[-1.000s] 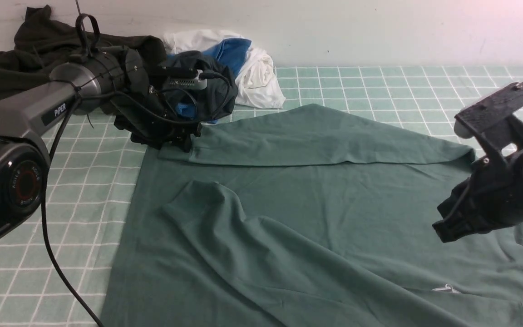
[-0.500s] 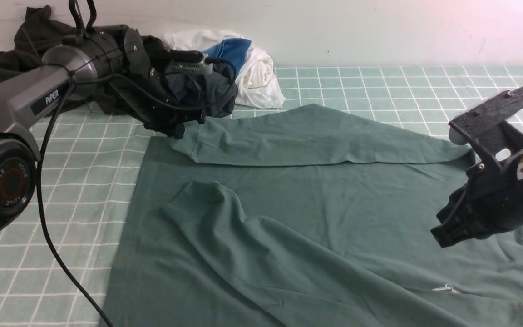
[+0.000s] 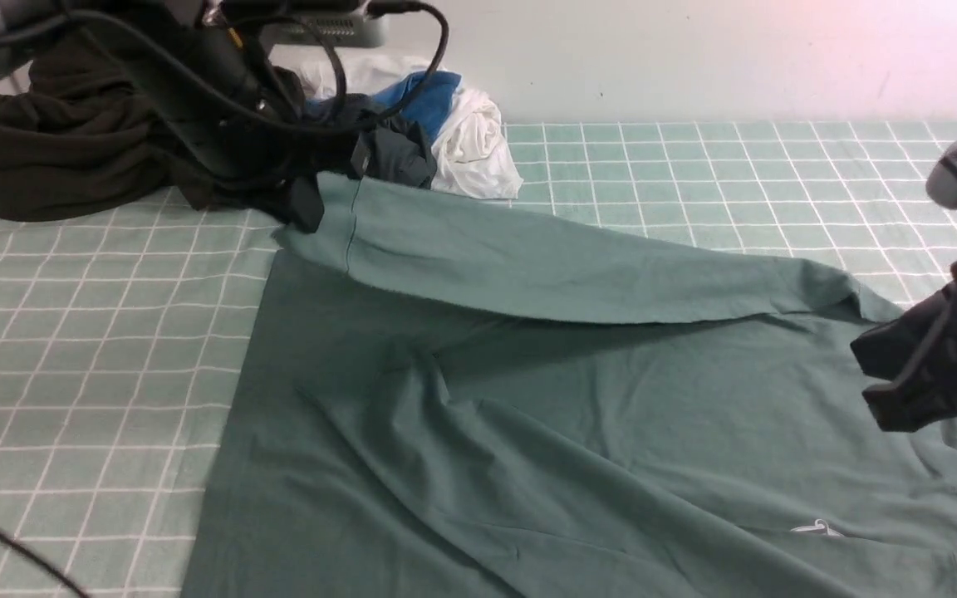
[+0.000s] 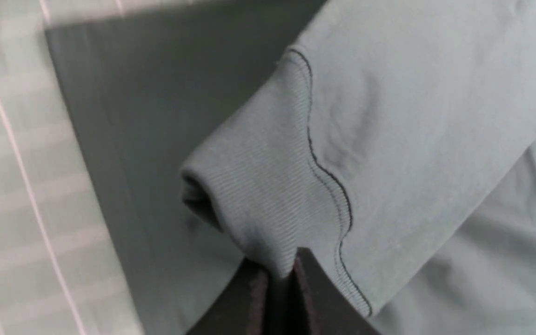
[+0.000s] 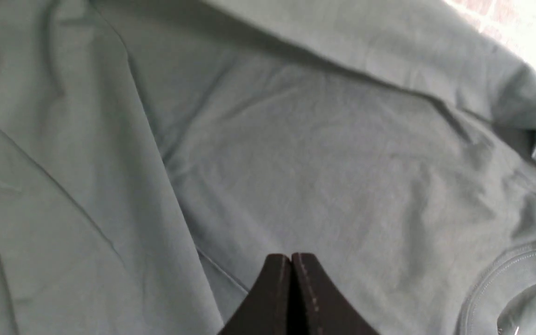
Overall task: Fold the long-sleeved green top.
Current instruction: Use the left arm to drag and drop the cuff onto the cuff closest to the left arm, then use both arms simultaneously to clamp the lower edge of the clothing fabric
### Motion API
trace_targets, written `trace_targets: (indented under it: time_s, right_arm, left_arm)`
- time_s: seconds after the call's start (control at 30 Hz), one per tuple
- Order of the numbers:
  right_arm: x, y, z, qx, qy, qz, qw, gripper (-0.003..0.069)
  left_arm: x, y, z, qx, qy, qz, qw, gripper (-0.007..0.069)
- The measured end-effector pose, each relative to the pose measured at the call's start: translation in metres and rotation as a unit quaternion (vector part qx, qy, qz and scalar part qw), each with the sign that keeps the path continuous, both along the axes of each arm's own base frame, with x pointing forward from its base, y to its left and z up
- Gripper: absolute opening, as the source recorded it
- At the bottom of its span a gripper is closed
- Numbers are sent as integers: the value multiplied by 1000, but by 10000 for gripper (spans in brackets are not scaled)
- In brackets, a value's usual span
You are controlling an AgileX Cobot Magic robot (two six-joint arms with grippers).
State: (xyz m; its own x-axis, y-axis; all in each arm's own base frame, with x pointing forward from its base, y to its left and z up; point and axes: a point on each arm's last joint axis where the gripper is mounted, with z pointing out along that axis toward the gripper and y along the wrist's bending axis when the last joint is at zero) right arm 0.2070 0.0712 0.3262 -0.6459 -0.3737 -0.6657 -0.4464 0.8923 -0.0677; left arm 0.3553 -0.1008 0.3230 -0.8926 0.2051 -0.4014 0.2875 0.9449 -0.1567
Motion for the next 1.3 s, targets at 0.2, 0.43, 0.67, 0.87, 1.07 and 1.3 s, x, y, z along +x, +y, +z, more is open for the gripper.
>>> trace_targets:
  time_s: [0.2, 0.43, 0.67, 0.87, 1.07, 1.3]
  right_arm:
    - [-11, 4, 9, 12, -15, 16, 1000, -14]
    - [-18, 18, 9, 10, -15, 53, 998, -14]
    - [-38, 22, 6, 12, 53, 80, 995, -14]
    - [-56, 25, 3, 7, 118, 106, 987, -14]
    - [-58, 25, -1, 4, 132, 108, 985, -14]
    - [-58, 25, -1, 2, 129, 112, 985, -14]
  left_arm:
    - [-75, 13, -43, -25, 39, 21, 999, 48]
    - [-123, 24, -97, -14, 81, 15, 996, 199]
    - [-144, 27, -84, 30, 65, -106, 992, 386]
    - [-193, 7, -80, 63, 76, -255, 962, 384]
    - [-240, 1, -135, 136, 104, -403, 899, 377]
    - [-243, 1, -160, 165, 53, -431, 886, 375]
